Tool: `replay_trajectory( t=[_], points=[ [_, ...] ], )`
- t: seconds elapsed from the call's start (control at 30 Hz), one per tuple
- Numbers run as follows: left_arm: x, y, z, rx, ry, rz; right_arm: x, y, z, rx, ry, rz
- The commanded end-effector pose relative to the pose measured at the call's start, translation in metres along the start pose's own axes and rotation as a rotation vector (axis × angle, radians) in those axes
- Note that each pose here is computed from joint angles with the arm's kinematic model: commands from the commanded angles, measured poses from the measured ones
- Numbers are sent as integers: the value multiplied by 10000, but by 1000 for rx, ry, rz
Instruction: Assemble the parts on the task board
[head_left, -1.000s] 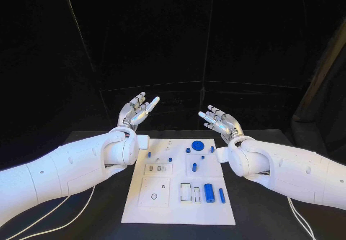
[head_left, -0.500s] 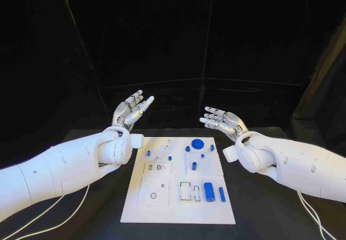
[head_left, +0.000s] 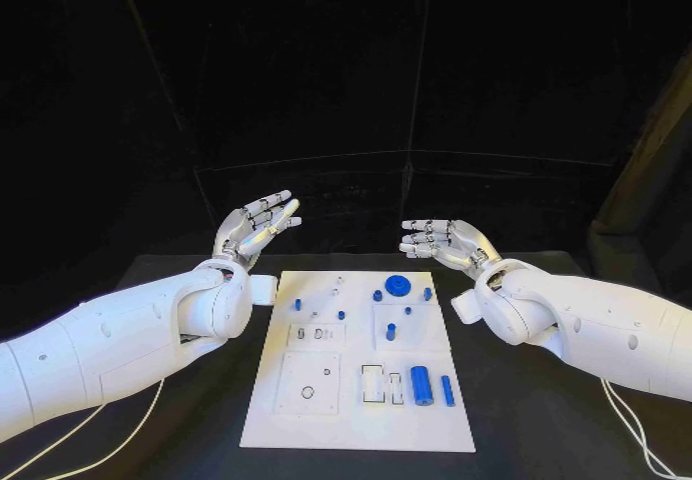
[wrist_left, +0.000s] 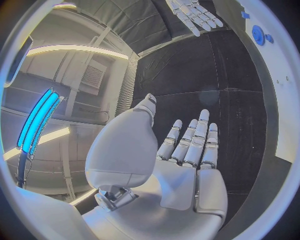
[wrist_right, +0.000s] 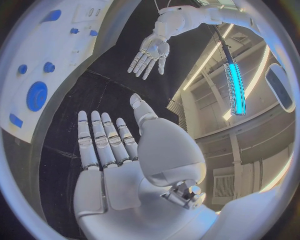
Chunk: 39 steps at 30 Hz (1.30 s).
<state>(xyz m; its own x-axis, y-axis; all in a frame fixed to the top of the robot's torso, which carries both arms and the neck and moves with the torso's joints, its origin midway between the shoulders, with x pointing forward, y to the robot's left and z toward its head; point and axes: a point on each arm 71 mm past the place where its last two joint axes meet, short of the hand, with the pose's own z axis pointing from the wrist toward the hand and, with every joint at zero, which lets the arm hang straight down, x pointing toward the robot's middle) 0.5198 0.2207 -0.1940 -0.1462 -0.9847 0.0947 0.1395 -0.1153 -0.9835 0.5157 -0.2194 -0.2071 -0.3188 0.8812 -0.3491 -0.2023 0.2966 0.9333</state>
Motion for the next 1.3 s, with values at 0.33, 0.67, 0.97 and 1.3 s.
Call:
replay_trajectory(
  t=[0.33, 0.67, 0.97, 1.3],
  points=[
    [50, -150, -200, 22, 118, 2, 35, 253, 196, -113, 164, -574],
    [168, -214, -330, 13, 200, -12, 174, 340, 342, -89, 220, -927],
    [247, -230, -371, 6, 228, -26, 307, 418, 405, -81, 255, -1071],
    [261, -232, -383, -2, 239, -32, 393, 433, 451, -52, 301, -1123]
  ],
)
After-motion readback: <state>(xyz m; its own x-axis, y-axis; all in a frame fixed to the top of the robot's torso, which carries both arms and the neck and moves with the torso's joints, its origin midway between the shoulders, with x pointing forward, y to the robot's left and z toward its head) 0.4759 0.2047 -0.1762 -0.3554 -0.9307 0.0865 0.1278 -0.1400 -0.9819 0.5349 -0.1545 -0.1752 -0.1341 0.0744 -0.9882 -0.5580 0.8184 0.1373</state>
